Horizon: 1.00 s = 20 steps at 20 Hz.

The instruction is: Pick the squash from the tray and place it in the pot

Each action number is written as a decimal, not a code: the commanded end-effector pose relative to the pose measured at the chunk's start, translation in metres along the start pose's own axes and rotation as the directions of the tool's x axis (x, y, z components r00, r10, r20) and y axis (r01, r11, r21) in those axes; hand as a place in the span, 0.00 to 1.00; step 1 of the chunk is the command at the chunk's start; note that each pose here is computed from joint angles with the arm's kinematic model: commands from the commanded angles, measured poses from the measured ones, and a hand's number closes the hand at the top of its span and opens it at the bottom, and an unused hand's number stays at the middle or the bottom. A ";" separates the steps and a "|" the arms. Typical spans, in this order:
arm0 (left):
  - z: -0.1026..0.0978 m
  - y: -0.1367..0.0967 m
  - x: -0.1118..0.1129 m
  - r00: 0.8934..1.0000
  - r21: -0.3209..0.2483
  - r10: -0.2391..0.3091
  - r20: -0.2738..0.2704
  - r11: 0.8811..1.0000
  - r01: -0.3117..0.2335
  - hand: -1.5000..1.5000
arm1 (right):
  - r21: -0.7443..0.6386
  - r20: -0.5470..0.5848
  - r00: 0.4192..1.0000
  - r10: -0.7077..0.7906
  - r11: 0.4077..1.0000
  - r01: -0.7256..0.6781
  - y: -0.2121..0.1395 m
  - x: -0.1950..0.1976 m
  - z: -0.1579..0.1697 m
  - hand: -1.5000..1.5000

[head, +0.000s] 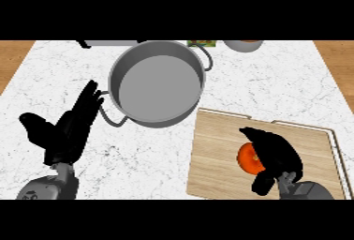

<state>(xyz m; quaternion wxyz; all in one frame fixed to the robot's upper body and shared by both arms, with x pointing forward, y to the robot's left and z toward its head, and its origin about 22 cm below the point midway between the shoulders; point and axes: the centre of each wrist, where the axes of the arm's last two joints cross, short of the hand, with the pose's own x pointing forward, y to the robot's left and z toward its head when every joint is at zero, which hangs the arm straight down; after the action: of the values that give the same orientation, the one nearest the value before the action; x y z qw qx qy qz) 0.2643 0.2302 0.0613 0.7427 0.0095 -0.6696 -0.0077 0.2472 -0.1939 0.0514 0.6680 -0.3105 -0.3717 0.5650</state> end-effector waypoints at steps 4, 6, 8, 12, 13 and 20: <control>-0.003 0.008 -0.004 1.000 0.001 0.012 -0.001 1.000 -0.012 0.50 | -0.076 0.148 0.989 -0.021 0.997 0.033 -0.010 0.005 -0.005 1.00; -0.004 -0.011 0.011 1.000 0.014 0.007 0.007 1.000 -0.007 0.50 | -0.074 0.140 0.990 -0.001 0.997 0.012 0.014 0.020 -0.015 1.00; -0.001 -0.003 0.004 1.000 0.001 0.005 0.010 1.000 -0.005 0.50 | -0.094 0.161 0.987 -0.005 0.995 0.020 -0.005 0.005 -0.003 1.00; -0.003 0.004 -0.004 1.000 -0.009 0.011 0.006 1.000 -0.011 0.50 | -0.111 0.151 0.988 -0.019 0.993 0.036 -0.003 0.000 -0.017 1.00; -0.007 0.004 0.000 1.000 0.005 -0.001 0.001 1.000 0.001 0.50 | -0.131 0.159 0.987 -0.030 0.990 0.051 -0.001 0.011 0.004 1.00; 0.000 -0.019 0.003 1.000 -0.008 0.030 -0.001 1.000 -0.030 0.50 | -0.159 0.178 0.984 0.003 0.987 0.026 -0.026 0.067 -0.064 1.00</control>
<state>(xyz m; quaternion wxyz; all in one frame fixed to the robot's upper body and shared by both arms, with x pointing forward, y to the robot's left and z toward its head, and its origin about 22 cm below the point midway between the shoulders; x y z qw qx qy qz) 0.2688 0.2254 0.0618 0.7414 0.0026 -0.6710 -0.0070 0.3045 -0.1536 0.0529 0.6199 -0.2971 -0.4684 0.5550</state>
